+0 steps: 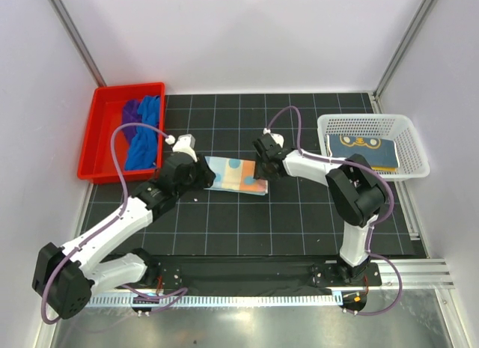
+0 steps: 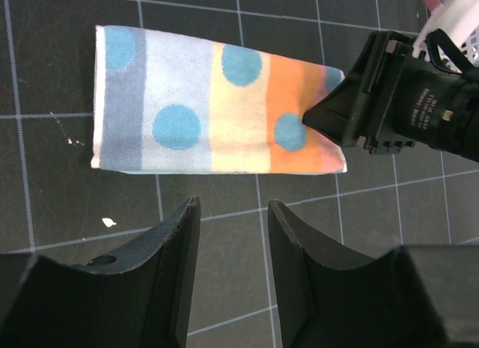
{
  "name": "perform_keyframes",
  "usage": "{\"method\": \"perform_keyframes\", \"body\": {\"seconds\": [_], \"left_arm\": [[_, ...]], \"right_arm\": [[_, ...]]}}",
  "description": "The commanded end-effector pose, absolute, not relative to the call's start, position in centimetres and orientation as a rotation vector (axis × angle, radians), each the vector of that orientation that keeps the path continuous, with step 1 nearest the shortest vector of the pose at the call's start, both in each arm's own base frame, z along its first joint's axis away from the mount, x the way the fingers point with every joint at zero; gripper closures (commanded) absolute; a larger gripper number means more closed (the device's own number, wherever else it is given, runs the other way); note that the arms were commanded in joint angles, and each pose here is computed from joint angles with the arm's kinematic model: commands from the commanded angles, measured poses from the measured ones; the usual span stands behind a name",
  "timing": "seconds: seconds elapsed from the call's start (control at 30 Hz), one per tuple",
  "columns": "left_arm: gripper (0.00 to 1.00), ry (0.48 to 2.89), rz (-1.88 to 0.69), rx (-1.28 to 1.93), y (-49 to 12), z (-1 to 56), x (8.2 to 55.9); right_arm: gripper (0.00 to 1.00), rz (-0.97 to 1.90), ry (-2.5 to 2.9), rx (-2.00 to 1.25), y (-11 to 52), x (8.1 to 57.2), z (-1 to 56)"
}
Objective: Fold and stack the towels
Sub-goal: Neatly place the folded towel into the bin
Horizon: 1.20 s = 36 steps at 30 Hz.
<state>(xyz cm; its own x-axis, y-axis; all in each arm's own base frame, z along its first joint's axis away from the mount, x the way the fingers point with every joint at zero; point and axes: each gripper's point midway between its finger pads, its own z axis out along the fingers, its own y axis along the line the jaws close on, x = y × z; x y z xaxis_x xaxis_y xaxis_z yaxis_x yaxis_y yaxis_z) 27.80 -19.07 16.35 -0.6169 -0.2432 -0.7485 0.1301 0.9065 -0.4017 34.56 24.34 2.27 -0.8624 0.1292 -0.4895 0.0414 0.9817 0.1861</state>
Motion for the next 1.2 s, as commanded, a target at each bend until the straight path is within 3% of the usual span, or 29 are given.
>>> {"method": "perform_keyframes", "body": {"seconds": [0.0,0.47,1.03,1.17], "left_arm": [[0.55,2.145,-0.588,-0.055,-19.6,17.5,27.3],[0.59,2.045,-0.834,0.040,-20.0,23.2,22.3],[0.60,2.057,-0.800,0.185,-17.1,24.5,17.6],[0.59,2.081,-0.688,0.214,-14.7,24.4,16.5]], "right_arm": [[0.57,0.117,2.620,0.080,24.1,34.6,1.4],[0.94,-0.203,2.605,-0.158,20.9,34.5,2.5],[0.99,-0.652,2.413,-0.300,14.0,36.3,15.6],[0.99,-0.733,2.392,-0.253,10.7,37.4,17.4]]}}
